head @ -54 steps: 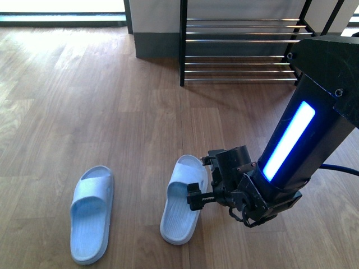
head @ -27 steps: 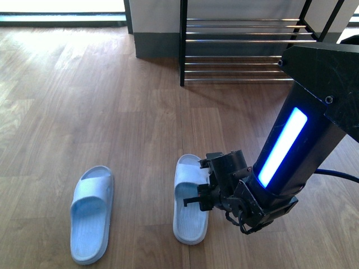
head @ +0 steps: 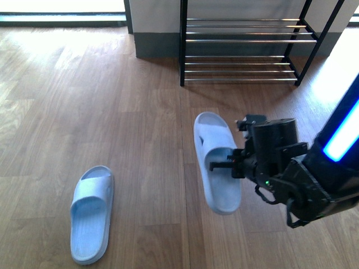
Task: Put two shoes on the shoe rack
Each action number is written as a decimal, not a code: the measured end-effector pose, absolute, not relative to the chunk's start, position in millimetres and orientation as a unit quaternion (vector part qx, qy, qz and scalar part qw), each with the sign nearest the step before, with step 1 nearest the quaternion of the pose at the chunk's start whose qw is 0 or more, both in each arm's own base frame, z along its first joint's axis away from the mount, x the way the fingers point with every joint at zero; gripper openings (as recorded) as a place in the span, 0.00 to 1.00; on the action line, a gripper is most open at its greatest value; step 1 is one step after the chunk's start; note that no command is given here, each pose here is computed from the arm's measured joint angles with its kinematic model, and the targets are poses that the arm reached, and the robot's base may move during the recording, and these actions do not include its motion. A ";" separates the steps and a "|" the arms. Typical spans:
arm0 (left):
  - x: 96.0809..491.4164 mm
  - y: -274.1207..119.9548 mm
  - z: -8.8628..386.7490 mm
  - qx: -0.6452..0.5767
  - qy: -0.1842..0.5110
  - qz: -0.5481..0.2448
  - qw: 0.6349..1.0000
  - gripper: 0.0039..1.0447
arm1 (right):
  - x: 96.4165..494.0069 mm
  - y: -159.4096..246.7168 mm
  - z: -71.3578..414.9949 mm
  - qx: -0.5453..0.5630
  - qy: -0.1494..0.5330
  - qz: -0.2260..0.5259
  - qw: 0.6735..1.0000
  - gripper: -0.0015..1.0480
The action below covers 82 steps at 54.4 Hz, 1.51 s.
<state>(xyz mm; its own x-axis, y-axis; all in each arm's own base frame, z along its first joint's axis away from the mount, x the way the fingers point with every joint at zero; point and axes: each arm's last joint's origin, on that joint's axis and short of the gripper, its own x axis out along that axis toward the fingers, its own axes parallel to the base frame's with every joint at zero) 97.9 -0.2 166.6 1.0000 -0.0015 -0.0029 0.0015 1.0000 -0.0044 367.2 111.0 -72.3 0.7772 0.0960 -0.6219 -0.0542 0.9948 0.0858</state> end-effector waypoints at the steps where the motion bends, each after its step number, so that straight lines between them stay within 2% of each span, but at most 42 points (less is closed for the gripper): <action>1: 97.9 -0.2 166.6 -0.002 0.001 -0.001 1.000 0.91 | 364.6 106.0 -65.1 0.033 0.327 0.036 0.944 0.02; 16: 97.9 -0.2 166.6 -0.002 0.001 -0.001 1.000 0.91 | 292.4 19.2 49.6 0.022 0.274 -0.028 0.961 0.02; 24: 97.9 -0.2 166.6 -0.002 0.001 -0.001 1.000 0.91 | 265.4 -8.3 98.6 0.022 0.229 -0.052 0.972 0.02; 29: 97.9 -0.2 166.6 -0.002 0.001 -0.001 1.000 0.91 | 251.8 -16.8 112.8 0.021 0.218 -0.066 0.973 0.02; 82: 97.9 -0.2 166.6 -0.002 0.001 -0.002 1.000 0.91 | 247.7 -19.0 116.8 0.016 0.212 -0.069 0.975 0.02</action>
<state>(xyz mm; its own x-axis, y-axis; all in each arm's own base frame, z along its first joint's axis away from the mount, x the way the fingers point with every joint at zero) 97.9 -0.2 166.6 1.0000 -0.0042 -0.0029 0.0042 1.0000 -0.0044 247.7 -19.0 116.8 0.9007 -0.1273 -0.4154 0.1411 0.9900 0.0026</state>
